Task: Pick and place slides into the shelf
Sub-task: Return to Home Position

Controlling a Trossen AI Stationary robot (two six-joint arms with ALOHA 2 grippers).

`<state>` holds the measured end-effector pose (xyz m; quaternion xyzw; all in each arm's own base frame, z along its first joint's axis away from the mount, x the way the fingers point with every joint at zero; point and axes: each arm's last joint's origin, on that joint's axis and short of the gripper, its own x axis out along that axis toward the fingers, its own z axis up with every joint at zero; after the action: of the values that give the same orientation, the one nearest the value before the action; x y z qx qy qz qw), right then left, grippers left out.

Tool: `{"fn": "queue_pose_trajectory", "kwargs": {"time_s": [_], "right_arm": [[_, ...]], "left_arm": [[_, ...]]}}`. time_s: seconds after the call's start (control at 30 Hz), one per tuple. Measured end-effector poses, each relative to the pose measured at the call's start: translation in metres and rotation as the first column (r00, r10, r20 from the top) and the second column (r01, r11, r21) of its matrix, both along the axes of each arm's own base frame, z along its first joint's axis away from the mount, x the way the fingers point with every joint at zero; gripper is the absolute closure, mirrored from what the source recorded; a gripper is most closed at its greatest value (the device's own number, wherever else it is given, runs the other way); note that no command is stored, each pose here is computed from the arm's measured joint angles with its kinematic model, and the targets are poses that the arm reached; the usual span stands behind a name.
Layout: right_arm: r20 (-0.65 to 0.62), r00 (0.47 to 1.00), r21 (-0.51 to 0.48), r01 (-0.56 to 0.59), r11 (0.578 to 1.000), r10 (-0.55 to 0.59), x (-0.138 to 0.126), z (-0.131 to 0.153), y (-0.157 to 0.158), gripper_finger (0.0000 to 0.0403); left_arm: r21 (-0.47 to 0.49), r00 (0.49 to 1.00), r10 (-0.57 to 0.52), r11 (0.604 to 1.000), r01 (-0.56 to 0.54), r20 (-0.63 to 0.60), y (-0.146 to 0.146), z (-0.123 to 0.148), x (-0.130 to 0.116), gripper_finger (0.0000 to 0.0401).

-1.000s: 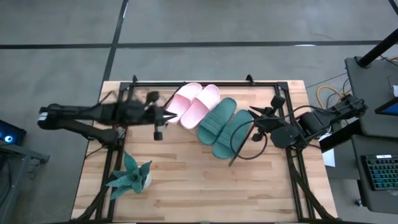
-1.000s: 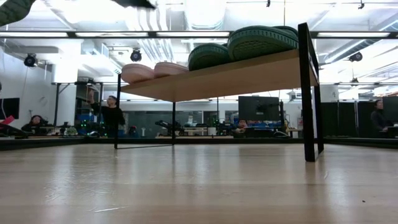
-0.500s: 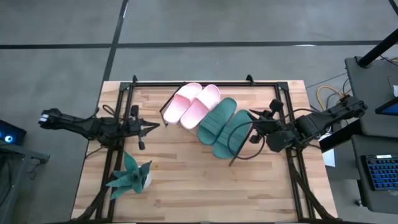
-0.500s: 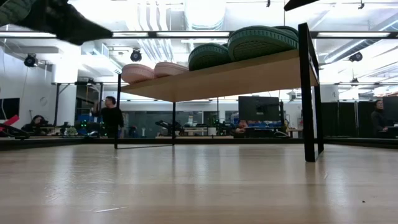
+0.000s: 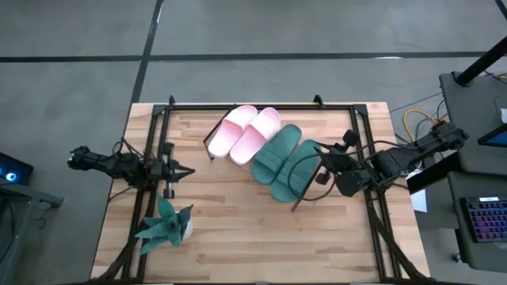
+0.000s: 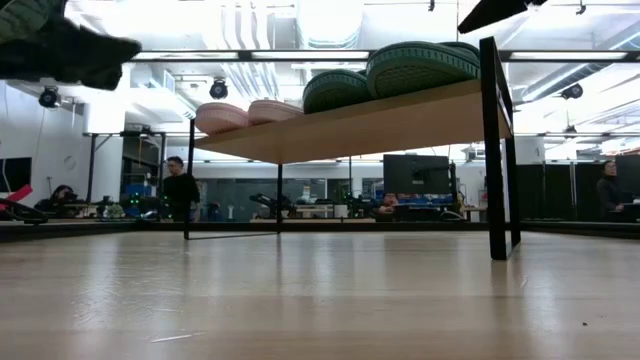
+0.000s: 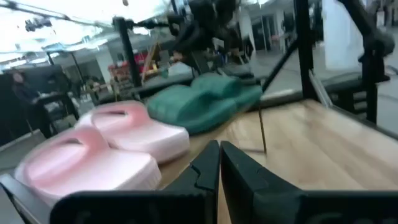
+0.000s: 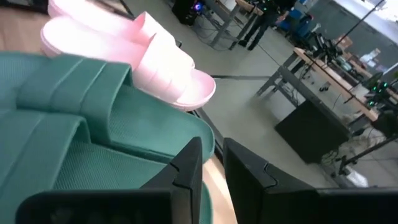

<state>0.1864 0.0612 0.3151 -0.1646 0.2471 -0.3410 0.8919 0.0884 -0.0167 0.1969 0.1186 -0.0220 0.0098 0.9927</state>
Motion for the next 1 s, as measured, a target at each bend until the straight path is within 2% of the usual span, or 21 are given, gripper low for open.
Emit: {"fn": "queue_pose_trajectory", "kwargs": {"time_s": [0.13,0.23,0.3,0.37,0.47,0.53,0.63,0.7,0.77,0.83,0.93,1.0], "right_arm": [[0.069,0.996,0.010,-0.056,0.998,0.056,0.005,-0.005,0.012,0.0346],[0.129,0.971,0.000,-0.204,0.979,0.202,0.012,-0.017,0.028,0.0348],[0.195,0.919,0.006,-0.351,0.936,0.343,0.015,-0.028,0.040,0.0353],[0.245,0.835,0.001,-0.509,0.861,0.493,0.011,-0.041,0.051,0.0360],[0.324,0.723,-0.010,-0.643,0.766,0.611,-0.004,-0.058,0.060,0.0373],[0.339,0.689,-0.005,-0.680,0.734,0.641,-0.018,-0.073,0.061,0.0381],[0.384,0.660,-0.011,-0.696,0.718,0.645,-0.039,-0.086,0.055,0.0392],[0.456,0.612,-0.023,-0.718,0.696,0.646,-0.050,-0.087,0.044,0.0394],[0.492,0.553,-0.038,-0.758,0.651,0.673,-0.057,-0.091,0.033,0.0394],[0.518,0.517,-0.037,-0.782,0.622,0.682,-0.062,-0.100,0.021,0.0394],[0.581,0.496,-0.037,-0.777,0.629,0.646,-0.065,-0.103,0.002,0.0394],[0.580,0.492,-0.047,-0.776,0.629,0.650,-0.065,-0.105,-0.008,0.0394]], "left_arm": [[0.016,0.999,0.041,0.999,-0.041,-0.009,0.000,-0.002,0.004,0.0401],[0.001,0.998,0.051,0.999,-0.051,-0.048,0.000,-0.010,0.005,0.0401],[-0.011,0.998,0.050,0.999,-0.050,-0.046,0.000,-0.012,0.006,0.0401],[-0.012,0.998,0.052,0.999,-0.052,-0.047,0.000,-0.014,0.006,0.0401],[-0.011,0.997,0.053,0.998,-0.054,-0.050,0.000,-0.018,0.006,0.0401],[-0.012,0.997,0.053,0.998,-0.054,-0.048,0.000,-0.019,0.006,0.0401],[-0.014,0.998,0.054,0.998,-0.055,-0.041,0.000,-0.018,0.006,0.0401],[-0.014,0.998,0.054,0.998,-0.055,-0.040,0.000,-0.018,0.005,0.0401],[-0.002,0.998,0.056,0.998,-0.056,-0.026,0.000,-0.016,0.005,0.0401],[0.003,0.998,0.058,0.998,-0.058,-0.022,0.000,-0.016,0.005,0.0401],[0.003,0.998,0.062,0.998,-0.062,-0.011,0.000,-0.015,0.005,0.0401],[0.014,0.998,0.065,0.998,-0.065,0.003,0.000,-0.014,0.005,0.0401]]}}
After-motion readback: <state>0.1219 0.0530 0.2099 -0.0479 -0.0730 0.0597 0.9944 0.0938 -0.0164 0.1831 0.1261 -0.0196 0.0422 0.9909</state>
